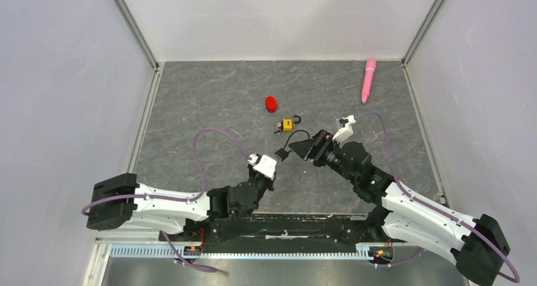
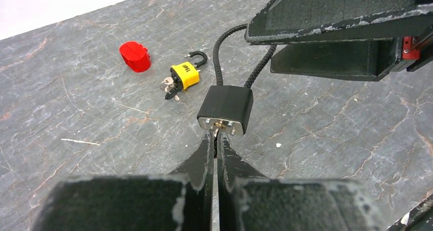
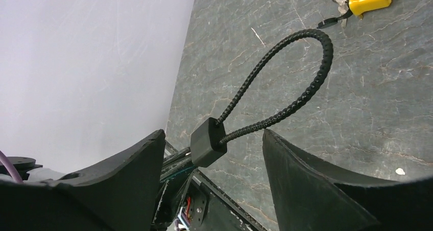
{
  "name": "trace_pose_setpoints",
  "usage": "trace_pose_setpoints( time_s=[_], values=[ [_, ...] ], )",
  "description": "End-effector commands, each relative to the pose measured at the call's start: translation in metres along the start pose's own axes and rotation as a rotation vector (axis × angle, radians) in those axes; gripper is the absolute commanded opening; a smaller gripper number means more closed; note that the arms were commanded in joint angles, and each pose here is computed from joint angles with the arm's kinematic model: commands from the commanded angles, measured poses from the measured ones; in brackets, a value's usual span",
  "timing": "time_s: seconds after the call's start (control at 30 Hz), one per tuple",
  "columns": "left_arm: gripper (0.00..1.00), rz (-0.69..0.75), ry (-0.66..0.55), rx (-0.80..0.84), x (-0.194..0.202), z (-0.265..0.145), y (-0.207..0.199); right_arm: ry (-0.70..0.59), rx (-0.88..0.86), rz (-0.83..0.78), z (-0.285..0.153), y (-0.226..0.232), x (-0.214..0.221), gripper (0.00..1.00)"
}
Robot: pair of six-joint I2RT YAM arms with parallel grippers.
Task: Unlock with the key
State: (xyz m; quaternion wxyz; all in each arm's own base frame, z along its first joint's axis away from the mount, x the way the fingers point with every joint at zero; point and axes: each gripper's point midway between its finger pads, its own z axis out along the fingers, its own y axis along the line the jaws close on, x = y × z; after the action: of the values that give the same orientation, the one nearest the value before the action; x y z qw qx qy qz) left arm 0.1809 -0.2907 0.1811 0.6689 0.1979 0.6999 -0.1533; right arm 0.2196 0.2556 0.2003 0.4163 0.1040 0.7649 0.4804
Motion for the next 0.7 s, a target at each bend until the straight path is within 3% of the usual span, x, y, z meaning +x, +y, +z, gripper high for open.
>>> trace_pose_setpoints(
  time_s=[0.0, 0.57, 0.67],
  values=[
    [0.02, -0.184, -0.065, 0.017, -0.023, 0.000, -0.006, -0.038, 0.022, 0.023, 0.000, -0.007, -0.006, 0.70],
    [0.02, -0.228, -0.079, 0.054, -0.027, -0.001, -0.012, 0.000, 0.043, 0.166, 0.009, -0.026, 0.015, 0.41],
    [0.02, -0.228, -0.077, 0.073, -0.025, -0.002, -0.014, -0.018, 0.035, 0.173, 0.008, -0.026, 0.011, 0.31]
  ],
)
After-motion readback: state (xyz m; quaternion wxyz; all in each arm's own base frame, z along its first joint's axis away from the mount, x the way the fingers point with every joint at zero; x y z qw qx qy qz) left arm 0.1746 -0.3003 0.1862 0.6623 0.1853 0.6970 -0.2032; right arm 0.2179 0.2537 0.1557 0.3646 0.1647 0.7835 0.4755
